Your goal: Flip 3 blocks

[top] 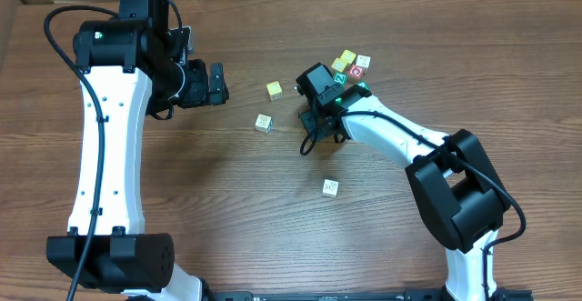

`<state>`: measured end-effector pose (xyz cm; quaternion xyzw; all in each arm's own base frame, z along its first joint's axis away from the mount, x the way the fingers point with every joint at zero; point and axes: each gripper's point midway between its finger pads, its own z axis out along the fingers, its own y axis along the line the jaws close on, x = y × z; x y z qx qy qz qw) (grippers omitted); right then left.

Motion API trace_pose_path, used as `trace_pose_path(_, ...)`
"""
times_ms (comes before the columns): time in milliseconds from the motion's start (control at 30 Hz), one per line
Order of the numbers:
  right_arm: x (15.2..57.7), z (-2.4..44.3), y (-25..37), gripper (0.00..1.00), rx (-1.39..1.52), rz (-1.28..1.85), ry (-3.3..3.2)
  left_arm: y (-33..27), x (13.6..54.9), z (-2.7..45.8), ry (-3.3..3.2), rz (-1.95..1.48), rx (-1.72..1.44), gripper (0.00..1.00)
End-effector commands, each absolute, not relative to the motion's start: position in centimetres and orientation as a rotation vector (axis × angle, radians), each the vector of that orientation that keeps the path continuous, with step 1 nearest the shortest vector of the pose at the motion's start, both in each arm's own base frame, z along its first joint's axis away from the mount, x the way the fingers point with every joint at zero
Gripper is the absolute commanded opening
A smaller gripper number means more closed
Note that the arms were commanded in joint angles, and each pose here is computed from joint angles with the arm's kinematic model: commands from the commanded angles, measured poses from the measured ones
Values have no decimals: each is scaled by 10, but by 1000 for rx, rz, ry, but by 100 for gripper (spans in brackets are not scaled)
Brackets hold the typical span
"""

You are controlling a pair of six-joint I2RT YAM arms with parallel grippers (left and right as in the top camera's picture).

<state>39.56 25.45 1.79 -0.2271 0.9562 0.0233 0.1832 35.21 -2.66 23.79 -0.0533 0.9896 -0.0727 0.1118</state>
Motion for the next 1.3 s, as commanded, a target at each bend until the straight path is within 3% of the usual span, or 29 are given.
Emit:
trace_pose_path(0,390,13,250,47,-637,60,2727,-24,356,241,2894,-205,-179,100)
trace_pose_path(300,378,10,249,43,-577,88,2798,-24,356,241,2894,-205,-179,100)
trace_pose_path(600,379,10,246,44,-241,131,2859,-24,356,241,2894,-205,-179,100)
trace_pose_path(1100,369,12,263,44,-290,281,2897,-24,356,241,2894,-205,-179,100)
trace_pose_path(1267,376,12,251,44,-254,187,2876,-24,356,241,2894,-205,-179,100)
